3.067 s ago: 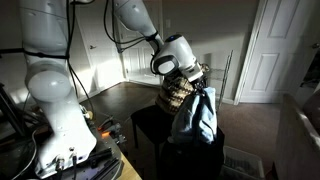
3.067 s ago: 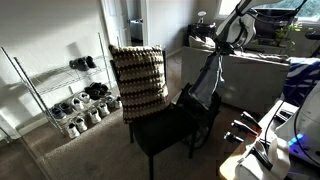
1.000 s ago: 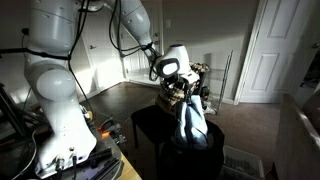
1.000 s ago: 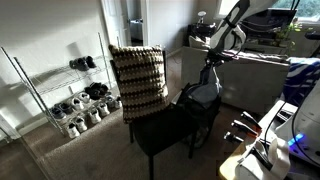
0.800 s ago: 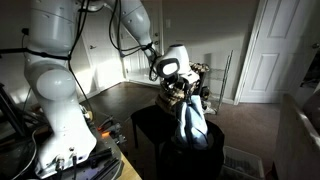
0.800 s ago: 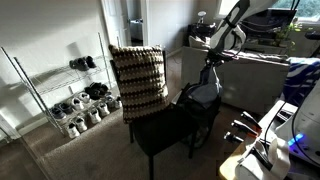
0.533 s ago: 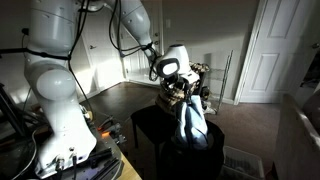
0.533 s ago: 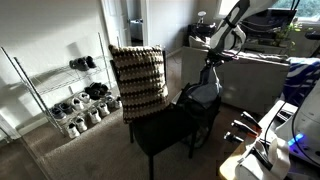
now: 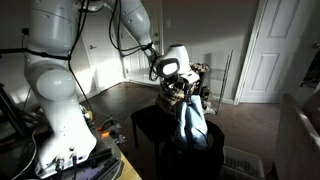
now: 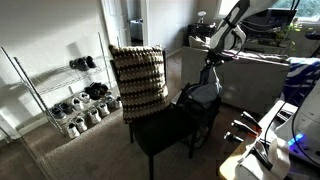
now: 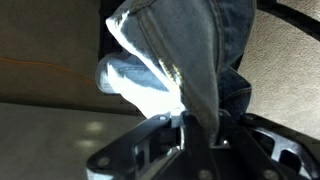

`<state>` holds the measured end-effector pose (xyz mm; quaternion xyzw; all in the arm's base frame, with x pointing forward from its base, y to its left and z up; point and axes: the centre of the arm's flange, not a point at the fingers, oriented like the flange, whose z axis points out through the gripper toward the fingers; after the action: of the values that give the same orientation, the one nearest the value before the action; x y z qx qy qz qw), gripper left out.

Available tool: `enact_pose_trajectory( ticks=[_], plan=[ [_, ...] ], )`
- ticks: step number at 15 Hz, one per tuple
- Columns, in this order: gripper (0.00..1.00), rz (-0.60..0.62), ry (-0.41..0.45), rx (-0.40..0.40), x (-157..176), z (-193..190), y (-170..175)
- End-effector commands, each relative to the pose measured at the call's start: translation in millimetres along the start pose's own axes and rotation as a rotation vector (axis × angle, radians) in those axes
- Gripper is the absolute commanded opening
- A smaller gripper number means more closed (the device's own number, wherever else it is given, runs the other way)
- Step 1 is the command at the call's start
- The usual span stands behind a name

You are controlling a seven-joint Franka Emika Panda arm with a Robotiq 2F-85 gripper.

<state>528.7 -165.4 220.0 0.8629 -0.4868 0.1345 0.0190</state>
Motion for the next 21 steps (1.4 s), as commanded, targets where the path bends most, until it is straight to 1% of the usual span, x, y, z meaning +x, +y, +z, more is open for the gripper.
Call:
enact_pose_trajectory(
  ticks=[1, 2, 3, 4, 6, 11, 14, 17, 18, 21],
  plan=[
    [0.08, 0.000, 0.000, 0.000, 0.0, 0.0, 0.0],
    [0.08, 0.000, 0.000, 0.000, 0.0, 0.0, 0.0],
    [0.33, 0.000, 0.000, 0.000, 0.0, 0.0, 0.0],
    [0.34, 0.009, 0.010, -0.010, 1.1, 4.5, -3.0],
    [0.46, 0.017, 0.012, -0.007, 7.7, 1.8, -9.9],
    [0.79, 0.032, 0.037, 0.012, 32.3, -8.6, -40.1],
    [0.97, 0.036, 0.028, 0.023, 41.7, -15.1, -50.1],
    [1.00, 0.026, -0.008, 0.037, 44.2, -23.2, -52.7],
    [1.00, 0.022, 0.022, 0.037, 40.2, -17.5, -51.6],
    [1.00, 0.024, 0.019, 0.040, 41.4, -17.7, -52.8]
  ],
)
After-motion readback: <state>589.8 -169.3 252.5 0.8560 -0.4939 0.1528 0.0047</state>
